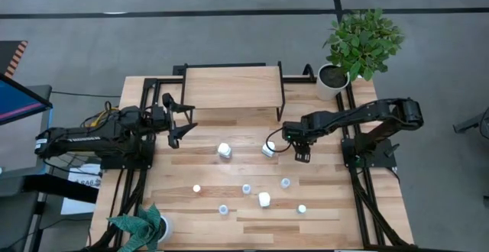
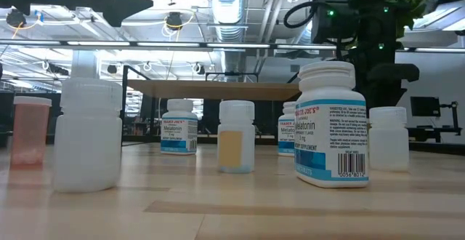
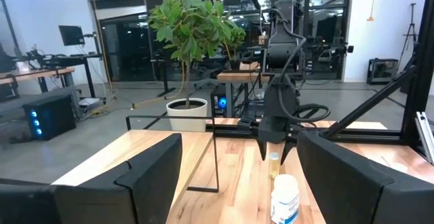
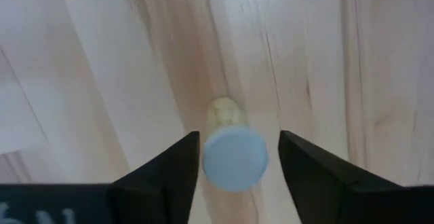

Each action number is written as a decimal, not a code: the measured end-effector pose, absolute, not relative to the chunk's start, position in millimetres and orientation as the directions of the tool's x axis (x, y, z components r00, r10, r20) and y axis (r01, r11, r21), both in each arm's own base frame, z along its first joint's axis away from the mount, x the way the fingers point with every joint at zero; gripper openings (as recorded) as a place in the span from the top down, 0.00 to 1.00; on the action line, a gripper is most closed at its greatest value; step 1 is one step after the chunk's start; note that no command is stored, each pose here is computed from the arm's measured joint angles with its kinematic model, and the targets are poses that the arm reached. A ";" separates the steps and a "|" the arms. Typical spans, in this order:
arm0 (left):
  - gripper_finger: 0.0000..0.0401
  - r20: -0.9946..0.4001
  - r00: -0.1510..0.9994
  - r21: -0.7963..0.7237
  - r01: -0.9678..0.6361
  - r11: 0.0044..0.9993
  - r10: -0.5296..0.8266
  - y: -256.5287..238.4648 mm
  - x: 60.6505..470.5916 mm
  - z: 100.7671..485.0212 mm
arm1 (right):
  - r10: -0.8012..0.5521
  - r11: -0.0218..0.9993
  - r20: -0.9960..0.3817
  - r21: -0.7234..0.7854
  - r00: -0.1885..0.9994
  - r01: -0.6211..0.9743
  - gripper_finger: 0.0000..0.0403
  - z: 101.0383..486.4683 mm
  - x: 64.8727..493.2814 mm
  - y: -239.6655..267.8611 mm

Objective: Pick and place medicine bottles onto shelf by color
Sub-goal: Put the yellow pill bottle on the shelf

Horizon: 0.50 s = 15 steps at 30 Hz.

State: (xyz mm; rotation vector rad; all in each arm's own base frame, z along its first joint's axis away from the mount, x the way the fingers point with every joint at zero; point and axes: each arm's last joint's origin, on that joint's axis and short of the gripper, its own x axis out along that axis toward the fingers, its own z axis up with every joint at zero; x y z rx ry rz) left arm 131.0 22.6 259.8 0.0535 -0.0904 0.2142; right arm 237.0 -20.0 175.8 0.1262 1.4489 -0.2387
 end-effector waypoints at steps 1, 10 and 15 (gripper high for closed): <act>0.30 0.095 0.973 0.043 -0.215 0.976 0.210 22.6 131.0 259.8 | -0.085 0.970 -0.991 -0.058 0.107 0.238 0.49 175.8 237.4 -20.1; 0.30 0.087 0.974 0.044 -0.214 0.976 0.210 22.6 131.0 259.0 | -0.086 0.969 -0.990 -0.057 0.114 0.239 0.72 177.6 240.0 -20.3; 0.30 0.073 0.975 0.045 -0.214 0.976 0.210 22.6 131.1 257.6 | -0.090 0.978 -0.981 -0.054 0.173 0.202 0.75 199.6 252.9 -21.2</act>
